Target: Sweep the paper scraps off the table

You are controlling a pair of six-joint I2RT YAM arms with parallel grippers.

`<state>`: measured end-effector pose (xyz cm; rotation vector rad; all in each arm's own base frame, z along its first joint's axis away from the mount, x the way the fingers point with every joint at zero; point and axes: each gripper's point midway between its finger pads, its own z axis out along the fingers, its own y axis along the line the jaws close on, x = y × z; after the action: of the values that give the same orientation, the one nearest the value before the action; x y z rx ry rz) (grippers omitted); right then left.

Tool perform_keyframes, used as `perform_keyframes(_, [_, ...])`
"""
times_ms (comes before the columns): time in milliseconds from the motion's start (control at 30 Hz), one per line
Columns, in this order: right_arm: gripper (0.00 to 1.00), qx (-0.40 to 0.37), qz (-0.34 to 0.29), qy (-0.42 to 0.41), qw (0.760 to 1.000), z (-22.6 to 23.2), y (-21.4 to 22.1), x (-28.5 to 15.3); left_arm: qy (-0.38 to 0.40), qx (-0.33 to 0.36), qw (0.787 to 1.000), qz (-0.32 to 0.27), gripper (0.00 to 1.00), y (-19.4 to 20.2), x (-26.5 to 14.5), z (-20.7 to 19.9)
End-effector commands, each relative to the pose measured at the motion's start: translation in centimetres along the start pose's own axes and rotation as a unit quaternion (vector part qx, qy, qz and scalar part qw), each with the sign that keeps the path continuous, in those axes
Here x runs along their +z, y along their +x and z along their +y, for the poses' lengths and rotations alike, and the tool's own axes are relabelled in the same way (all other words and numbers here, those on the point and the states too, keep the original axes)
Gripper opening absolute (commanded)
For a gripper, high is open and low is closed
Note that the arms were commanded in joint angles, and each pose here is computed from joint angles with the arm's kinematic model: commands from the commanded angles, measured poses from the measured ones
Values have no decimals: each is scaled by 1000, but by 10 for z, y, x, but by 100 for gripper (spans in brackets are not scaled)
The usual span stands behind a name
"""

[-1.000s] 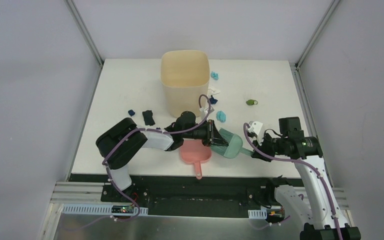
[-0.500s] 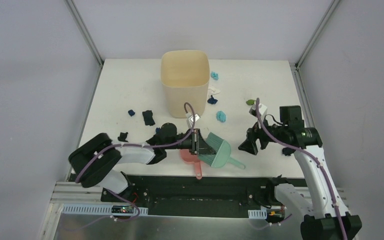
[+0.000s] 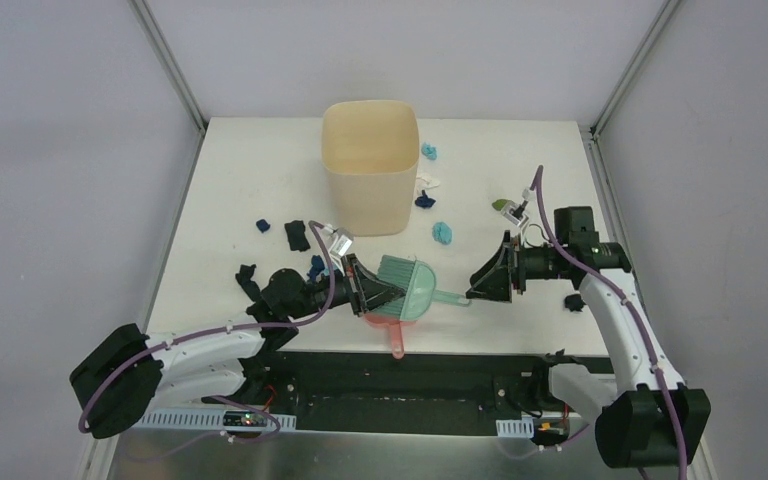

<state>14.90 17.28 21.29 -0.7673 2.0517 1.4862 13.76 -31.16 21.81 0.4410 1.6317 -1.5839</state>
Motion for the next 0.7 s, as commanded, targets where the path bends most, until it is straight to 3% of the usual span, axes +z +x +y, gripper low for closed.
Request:
perform_keyframes(0, [73,-39,-43,-39,998,19,-13,-1,-5,-7,998,-55,0,-11,2,6])
perform_keyframes(167, [67,-28,-51,-30,998,14,-14,0,17,-31,997,-72,0,-15,10,4])
perform_keyframes(467, [76,-17,-61,7,998,-7,-18,3,56,-49,996,-55,0,-15,27,-6])
perform_keyframes(667, [75,-21,-65,8,998,-9,-18,4,63,-40,995,-71,0,-30,34,-14])
